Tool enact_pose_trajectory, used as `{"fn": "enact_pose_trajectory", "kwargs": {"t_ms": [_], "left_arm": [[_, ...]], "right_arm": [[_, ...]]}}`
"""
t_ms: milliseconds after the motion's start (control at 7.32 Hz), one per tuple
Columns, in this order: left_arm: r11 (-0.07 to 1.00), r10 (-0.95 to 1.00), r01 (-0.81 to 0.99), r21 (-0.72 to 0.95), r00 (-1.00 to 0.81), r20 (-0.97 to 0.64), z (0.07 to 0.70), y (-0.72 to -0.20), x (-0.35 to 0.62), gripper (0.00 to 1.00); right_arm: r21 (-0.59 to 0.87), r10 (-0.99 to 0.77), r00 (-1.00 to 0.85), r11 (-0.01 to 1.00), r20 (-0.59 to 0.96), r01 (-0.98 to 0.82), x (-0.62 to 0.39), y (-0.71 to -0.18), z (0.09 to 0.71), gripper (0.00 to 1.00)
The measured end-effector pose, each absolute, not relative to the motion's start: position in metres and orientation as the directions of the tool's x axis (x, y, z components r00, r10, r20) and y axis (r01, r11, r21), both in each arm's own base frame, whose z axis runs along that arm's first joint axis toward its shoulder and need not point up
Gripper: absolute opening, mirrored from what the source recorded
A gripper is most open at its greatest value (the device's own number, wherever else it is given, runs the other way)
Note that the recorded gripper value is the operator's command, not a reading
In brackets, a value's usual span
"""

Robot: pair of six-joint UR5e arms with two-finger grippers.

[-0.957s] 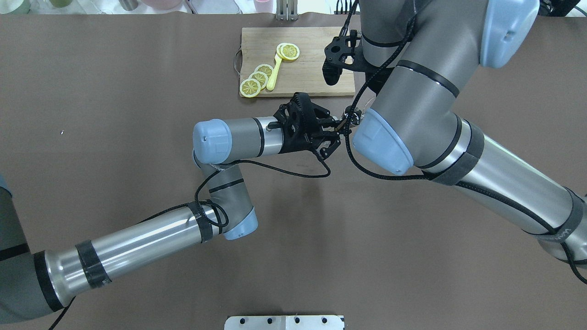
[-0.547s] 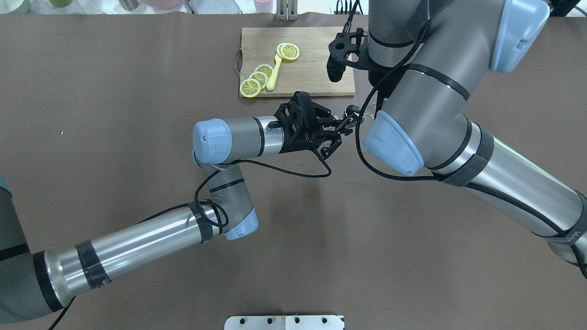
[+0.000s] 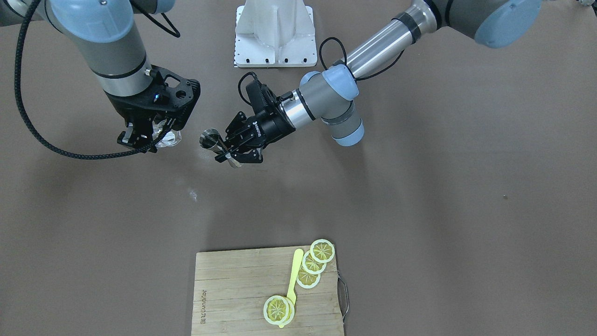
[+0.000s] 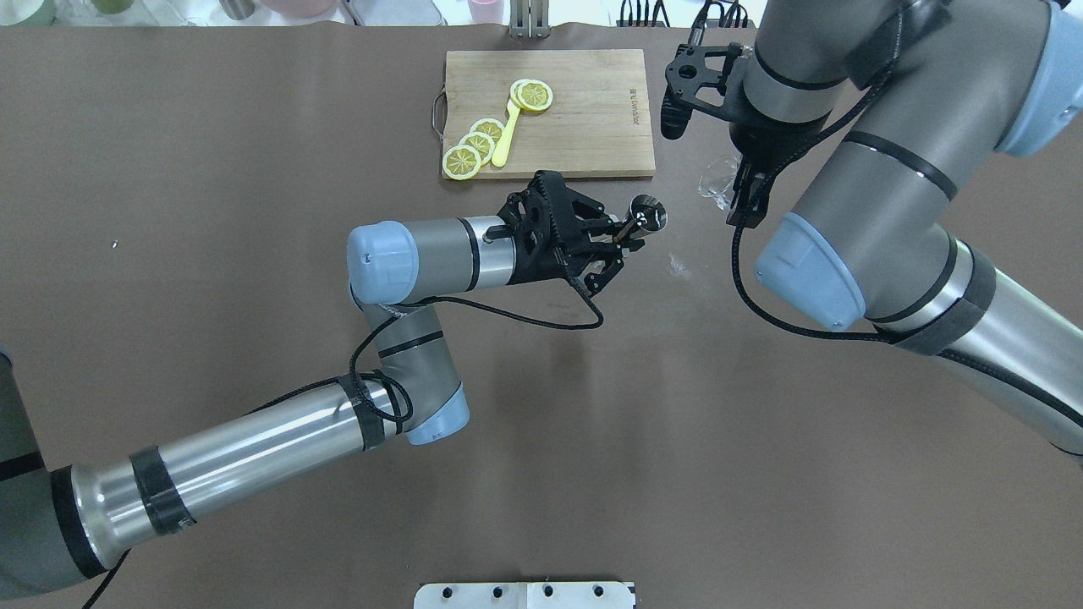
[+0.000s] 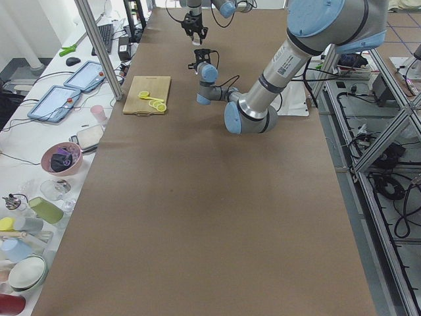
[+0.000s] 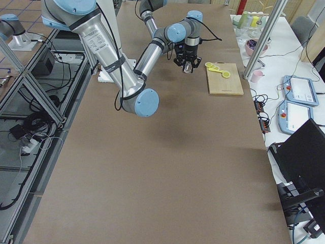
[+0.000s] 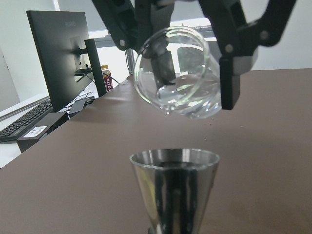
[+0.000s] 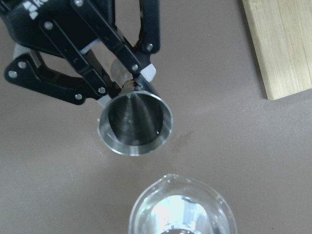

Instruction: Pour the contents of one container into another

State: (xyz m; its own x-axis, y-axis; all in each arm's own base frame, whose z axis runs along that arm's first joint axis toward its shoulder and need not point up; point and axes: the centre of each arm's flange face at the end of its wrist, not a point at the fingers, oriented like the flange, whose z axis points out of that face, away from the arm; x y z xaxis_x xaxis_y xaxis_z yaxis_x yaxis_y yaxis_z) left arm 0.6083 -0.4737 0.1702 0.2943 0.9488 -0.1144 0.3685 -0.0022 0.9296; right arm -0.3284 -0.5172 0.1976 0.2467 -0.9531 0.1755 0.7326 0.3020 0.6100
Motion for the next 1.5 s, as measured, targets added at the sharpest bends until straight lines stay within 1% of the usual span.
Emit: {"fn": "enact_pose_trajectory", "kwargs": {"t_ms": [273,683,1094,1504], "left_arm": [[-0.003,0.947,0.368,0.930,0.299,-0.116,0.193,-0.467,0.590,0.00],[0.002,0.931,0.363,0.932,0.339,-0.135,0.242,-0.457,0.549,0.00],[0.011,0.915,0.354,0.935,0.373,-0.152,0.290,-0.439,0.503,0.00],[0.029,0.855,0.356,0.934,0.475,-0.208,0.344,-0.423,0.449,0.00]], "right_arm": [[0.652,-0.953,0.256,0.297,0.162,0.698,-0.305,-0.511,0.223,0.00],[0.704,-0.945,0.277,0.317,0.175,0.636,-0.262,-0.509,0.291,0.00],[0.746,-0.917,0.336,0.376,0.214,0.549,-0.220,-0.492,0.370,0.00],[0.790,-0.883,0.390,0.428,0.261,0.440,-0.189,-0.477,0.445,0.00]]}}
